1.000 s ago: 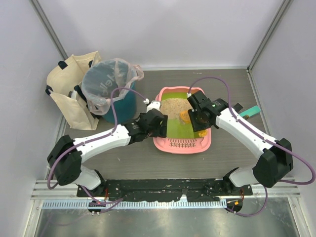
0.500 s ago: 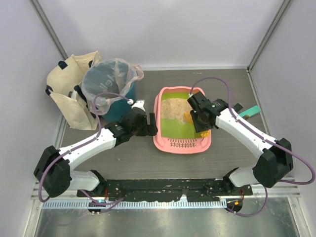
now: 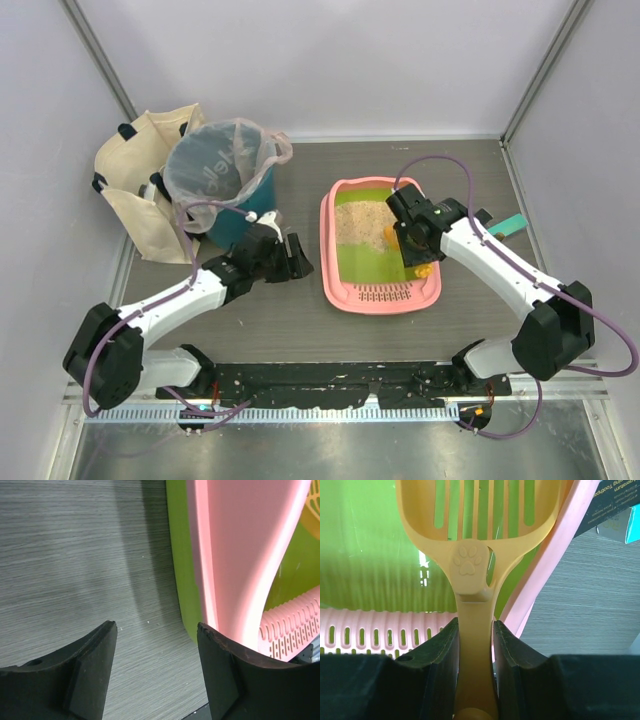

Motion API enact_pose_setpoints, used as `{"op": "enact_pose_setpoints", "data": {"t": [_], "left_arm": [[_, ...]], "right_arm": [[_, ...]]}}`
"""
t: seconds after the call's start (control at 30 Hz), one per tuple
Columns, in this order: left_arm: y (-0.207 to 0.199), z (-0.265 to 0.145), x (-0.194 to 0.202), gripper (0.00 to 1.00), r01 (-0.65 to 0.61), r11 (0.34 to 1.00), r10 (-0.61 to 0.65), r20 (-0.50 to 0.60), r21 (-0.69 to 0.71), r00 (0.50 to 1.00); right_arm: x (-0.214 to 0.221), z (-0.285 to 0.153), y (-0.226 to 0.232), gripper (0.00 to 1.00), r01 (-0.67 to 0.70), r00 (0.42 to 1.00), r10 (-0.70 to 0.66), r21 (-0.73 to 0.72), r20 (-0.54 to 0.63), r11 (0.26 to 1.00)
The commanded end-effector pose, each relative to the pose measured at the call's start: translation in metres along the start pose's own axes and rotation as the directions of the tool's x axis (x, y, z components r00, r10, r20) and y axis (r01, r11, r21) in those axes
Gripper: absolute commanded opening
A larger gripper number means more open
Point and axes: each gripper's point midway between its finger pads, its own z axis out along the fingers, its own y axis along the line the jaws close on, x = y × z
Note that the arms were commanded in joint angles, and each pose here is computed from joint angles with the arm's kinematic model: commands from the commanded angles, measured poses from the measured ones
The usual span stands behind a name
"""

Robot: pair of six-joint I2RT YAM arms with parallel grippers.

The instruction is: Clean the litter box

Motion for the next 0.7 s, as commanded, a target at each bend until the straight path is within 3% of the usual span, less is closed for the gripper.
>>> {"op": "enact_pose_setpoints", "data": {"t": [0.0, 0.27, 0.67], "left_arm": [[-0.033, 0.001, -0.013, 0.67, 0.046, 0.986, -0.049, 0.019, 0.158, 0.999], [-0.053, 0.008, -0.019, 0.66, 0.104, 0.957, -0.119, 0.040, 0.271, 0.992], [-0.048, 0.036, -0.003, 0.55, 0.159, 0.952, -0.157, -0.029, 0.263, 0.987]], "right_arm": [[-0.007, -0.016, -0.001, 0.01, -0.024, 0.999, 0.025, -0.025, 0.038, 0.999], [-0.016, -0.035, 0.012, 0.01, -0.022, 0.998, 0.029, -0.118, 0.054, 0.993], [-0.007, -0.038, 0.026, 0.01, 0.009, 1.000, -0.009, -0.125, -0.002, 0.992]]}}
